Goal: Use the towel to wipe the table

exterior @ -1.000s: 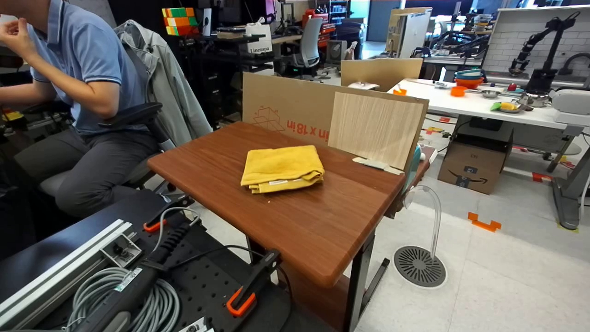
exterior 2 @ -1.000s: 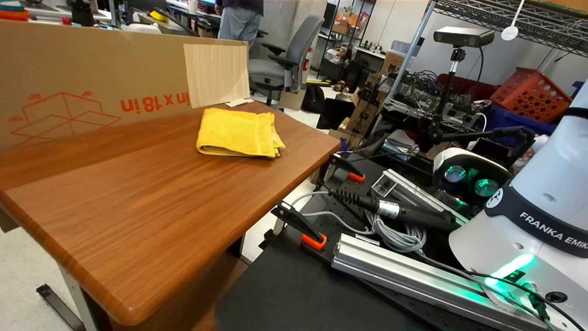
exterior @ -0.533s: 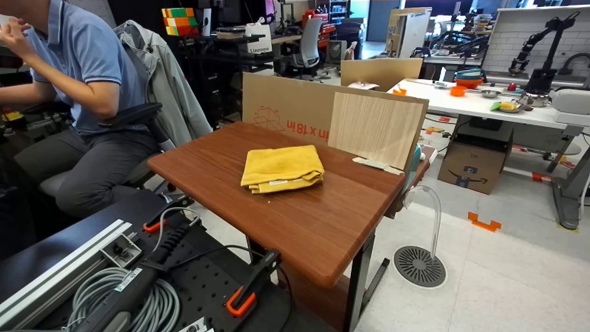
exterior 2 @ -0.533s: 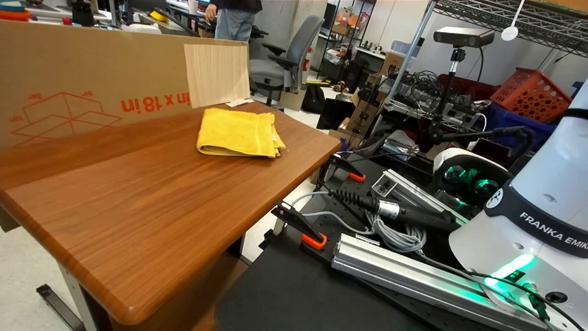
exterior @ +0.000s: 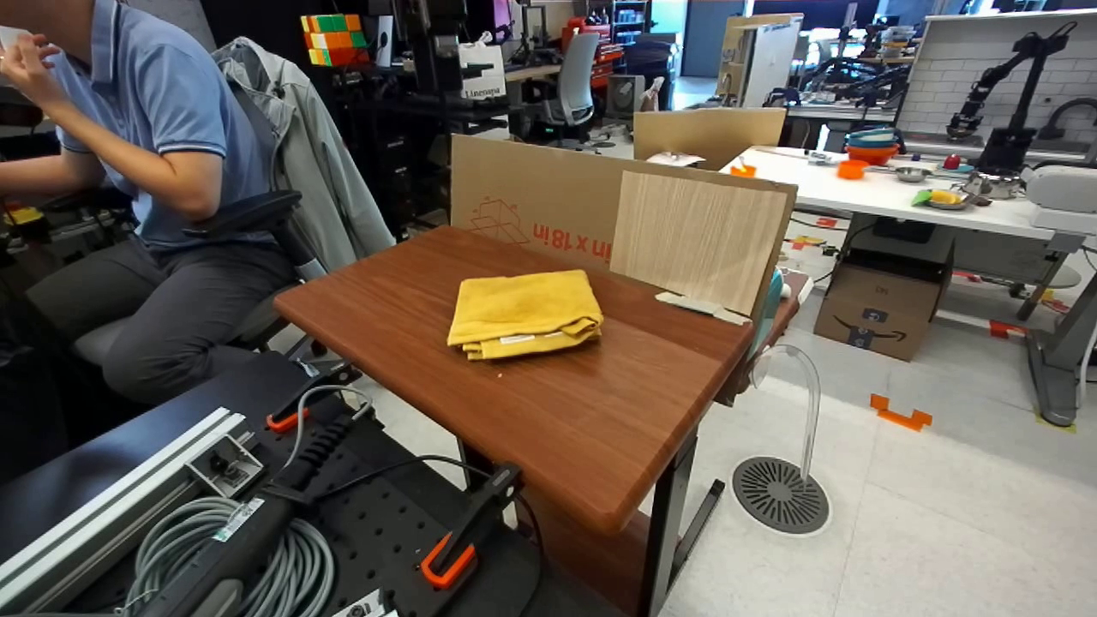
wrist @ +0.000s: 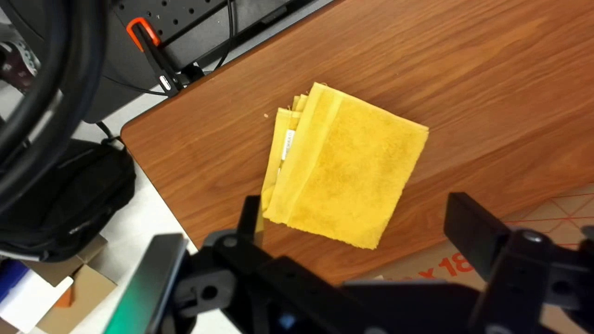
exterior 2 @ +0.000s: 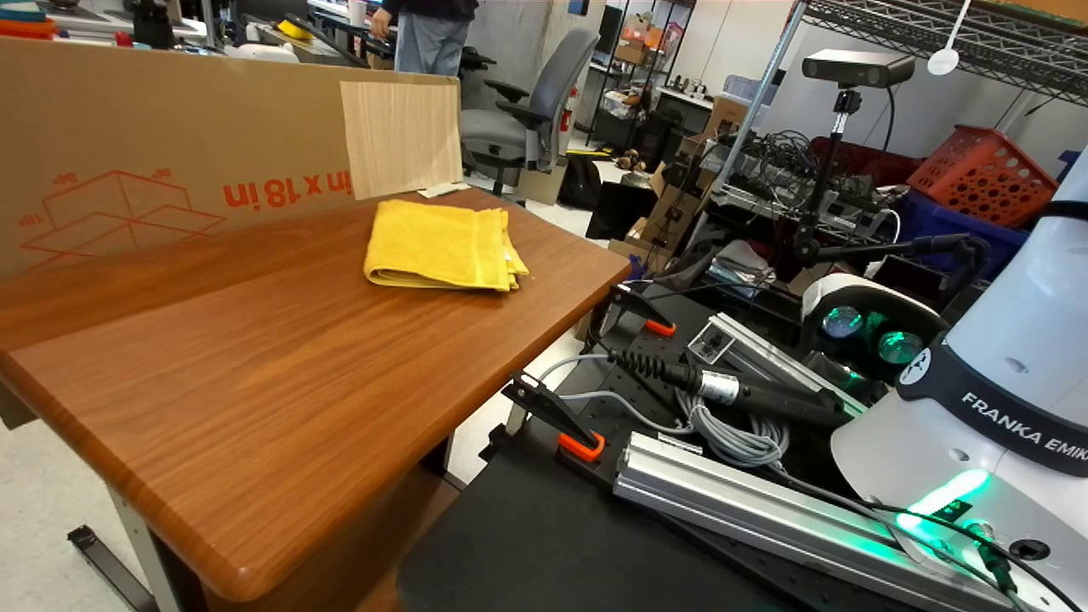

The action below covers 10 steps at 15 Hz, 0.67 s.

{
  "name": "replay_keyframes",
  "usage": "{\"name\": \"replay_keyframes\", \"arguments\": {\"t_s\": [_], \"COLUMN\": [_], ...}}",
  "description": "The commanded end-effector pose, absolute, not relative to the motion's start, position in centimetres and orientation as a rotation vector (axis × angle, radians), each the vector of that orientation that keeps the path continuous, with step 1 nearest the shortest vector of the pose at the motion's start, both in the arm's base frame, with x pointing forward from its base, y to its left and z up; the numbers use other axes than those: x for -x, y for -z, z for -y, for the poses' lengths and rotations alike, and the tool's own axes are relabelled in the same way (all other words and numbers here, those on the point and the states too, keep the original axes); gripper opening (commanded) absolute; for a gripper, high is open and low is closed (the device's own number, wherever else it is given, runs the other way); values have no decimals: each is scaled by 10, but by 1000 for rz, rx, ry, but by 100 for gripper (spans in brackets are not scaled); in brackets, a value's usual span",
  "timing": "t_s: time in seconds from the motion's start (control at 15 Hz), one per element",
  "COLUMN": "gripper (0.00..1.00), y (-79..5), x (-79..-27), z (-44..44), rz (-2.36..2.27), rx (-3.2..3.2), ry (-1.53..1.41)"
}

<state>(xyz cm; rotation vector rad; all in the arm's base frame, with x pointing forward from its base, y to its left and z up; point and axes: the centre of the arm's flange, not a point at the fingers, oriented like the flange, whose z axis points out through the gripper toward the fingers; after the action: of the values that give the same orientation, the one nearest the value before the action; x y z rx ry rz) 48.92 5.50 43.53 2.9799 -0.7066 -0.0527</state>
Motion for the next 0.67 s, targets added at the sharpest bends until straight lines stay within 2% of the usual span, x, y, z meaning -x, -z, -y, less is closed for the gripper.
{"name": "replay_keyframes", "arguments": {"t_s": [0.0,0.07,0.13,0.6], "gripper": [100,100,100,100], "y": [-412,-408,-407,-392], "x": [-535,-538,-514,-540], "z": [-52,-52,-49,-59], "rz": [819,795,777,777], "rx": [-2918,-2883,-2932,-2945], "ry": [121,181,129,155]}}
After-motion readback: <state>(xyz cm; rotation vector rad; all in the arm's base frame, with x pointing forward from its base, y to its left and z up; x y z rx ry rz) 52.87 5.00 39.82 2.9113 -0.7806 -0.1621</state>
